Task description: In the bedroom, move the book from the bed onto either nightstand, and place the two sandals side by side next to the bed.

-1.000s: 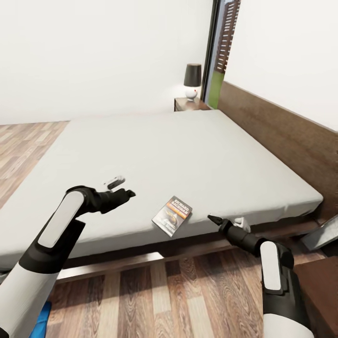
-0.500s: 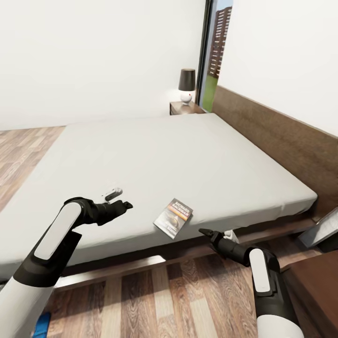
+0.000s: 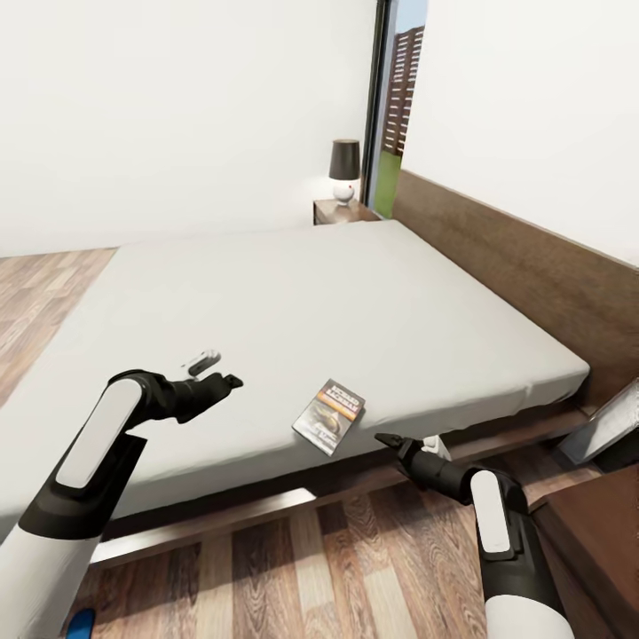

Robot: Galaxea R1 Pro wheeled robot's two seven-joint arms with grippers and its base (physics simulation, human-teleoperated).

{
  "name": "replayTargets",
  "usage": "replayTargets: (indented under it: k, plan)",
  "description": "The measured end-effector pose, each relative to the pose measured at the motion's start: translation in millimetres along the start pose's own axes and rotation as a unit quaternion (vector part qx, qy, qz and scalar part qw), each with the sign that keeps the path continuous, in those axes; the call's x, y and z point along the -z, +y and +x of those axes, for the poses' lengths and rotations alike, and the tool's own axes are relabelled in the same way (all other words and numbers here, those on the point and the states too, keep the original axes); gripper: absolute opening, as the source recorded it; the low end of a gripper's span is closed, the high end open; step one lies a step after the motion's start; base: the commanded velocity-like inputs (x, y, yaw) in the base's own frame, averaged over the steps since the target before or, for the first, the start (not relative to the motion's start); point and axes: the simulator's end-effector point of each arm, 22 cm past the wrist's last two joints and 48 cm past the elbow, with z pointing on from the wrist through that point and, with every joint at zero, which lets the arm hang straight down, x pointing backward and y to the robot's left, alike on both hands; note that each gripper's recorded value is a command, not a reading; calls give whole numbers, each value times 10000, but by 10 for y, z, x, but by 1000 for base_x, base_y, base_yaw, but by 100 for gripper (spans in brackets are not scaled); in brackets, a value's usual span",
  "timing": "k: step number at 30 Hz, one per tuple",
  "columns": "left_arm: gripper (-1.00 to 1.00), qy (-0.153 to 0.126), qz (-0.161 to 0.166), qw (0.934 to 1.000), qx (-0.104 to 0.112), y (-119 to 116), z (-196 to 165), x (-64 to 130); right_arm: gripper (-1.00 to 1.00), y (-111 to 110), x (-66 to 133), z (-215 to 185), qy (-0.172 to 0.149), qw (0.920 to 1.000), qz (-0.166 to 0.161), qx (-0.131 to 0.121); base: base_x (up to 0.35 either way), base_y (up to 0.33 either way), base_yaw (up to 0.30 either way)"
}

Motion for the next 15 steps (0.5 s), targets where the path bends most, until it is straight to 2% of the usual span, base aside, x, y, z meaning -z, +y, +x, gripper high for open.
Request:
replayTargets:
  k: [4, 15]
  plan:
    - [100, -94, 21, 9998, 149, 27, -96, 53, 100, 35, 8, -6, -7, 10000, -35, 4, 0, 4, -72]
    - [100, -218, 129, 9993, 258, -5, -177, 122, 100, 92, 14, -25, -50, 9999, -137, 36, 0, 1, -35]
